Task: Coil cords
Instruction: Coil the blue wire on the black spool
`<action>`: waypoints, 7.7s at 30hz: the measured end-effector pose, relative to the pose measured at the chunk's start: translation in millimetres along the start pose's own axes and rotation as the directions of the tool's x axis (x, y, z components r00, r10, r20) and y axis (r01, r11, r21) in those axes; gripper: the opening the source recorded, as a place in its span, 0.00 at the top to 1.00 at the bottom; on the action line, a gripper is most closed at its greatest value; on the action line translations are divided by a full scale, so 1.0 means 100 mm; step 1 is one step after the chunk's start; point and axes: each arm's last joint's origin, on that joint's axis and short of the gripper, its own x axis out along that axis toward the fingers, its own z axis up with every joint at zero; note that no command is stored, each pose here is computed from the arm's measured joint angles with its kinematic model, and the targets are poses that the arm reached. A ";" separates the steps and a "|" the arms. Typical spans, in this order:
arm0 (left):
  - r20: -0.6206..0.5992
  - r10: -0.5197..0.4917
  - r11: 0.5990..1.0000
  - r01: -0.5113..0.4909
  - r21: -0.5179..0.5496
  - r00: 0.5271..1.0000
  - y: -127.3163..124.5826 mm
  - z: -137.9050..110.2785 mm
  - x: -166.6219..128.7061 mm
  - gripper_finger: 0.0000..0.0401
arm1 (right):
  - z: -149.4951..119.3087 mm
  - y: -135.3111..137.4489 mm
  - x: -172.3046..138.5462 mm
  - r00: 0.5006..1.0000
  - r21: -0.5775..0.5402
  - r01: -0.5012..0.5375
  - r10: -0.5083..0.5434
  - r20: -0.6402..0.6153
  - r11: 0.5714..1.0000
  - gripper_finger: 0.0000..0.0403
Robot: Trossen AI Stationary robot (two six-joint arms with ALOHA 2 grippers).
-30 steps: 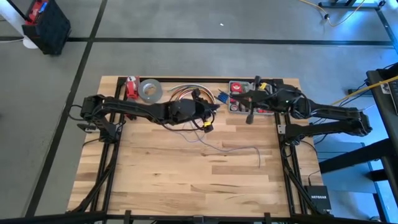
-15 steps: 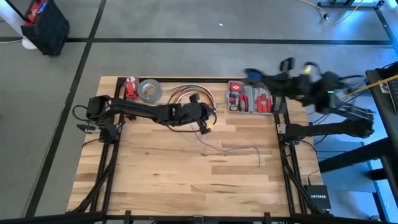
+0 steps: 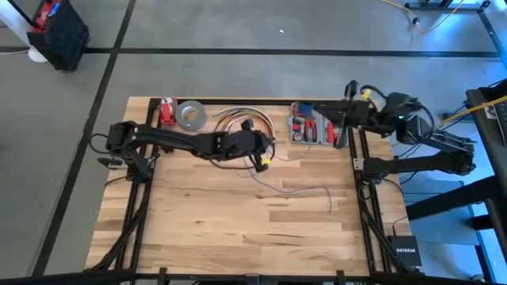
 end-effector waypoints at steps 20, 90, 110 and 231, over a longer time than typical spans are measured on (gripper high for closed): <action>-0.108 -0.057 0.998 0.059 0.013 0.993 0.02 0.12 -0.69 0.66 | -0.27 0.05 0.08 0.988 -0.092 0.078 -0.089 -0.123 0.993 0.99; 0.099 -0.084 0.992 0.092 -0.082 0.991 0.19 -0.01 -0.54 0.66 | -1.21 0.35 -0.02 0.973 -0.064 0.217 -0.211 0.093 0.974 0.99; 0.138 -0.169 0.981 0.180 -0.075 0.976 0.00 -0.06 0.23 0.66 | -1.41 0.41 0.31 0.972 -0.060 0.231 -0.228 0.055 0.971 0.99; 0.231 0.126 0.992 -0.124 -0.023 0.965 0.69 0.41 -0.14 0.99 | -0.97 0.30 -0.06 0.998 -0.059 0.066 -0.066 0.013 0.996 1.00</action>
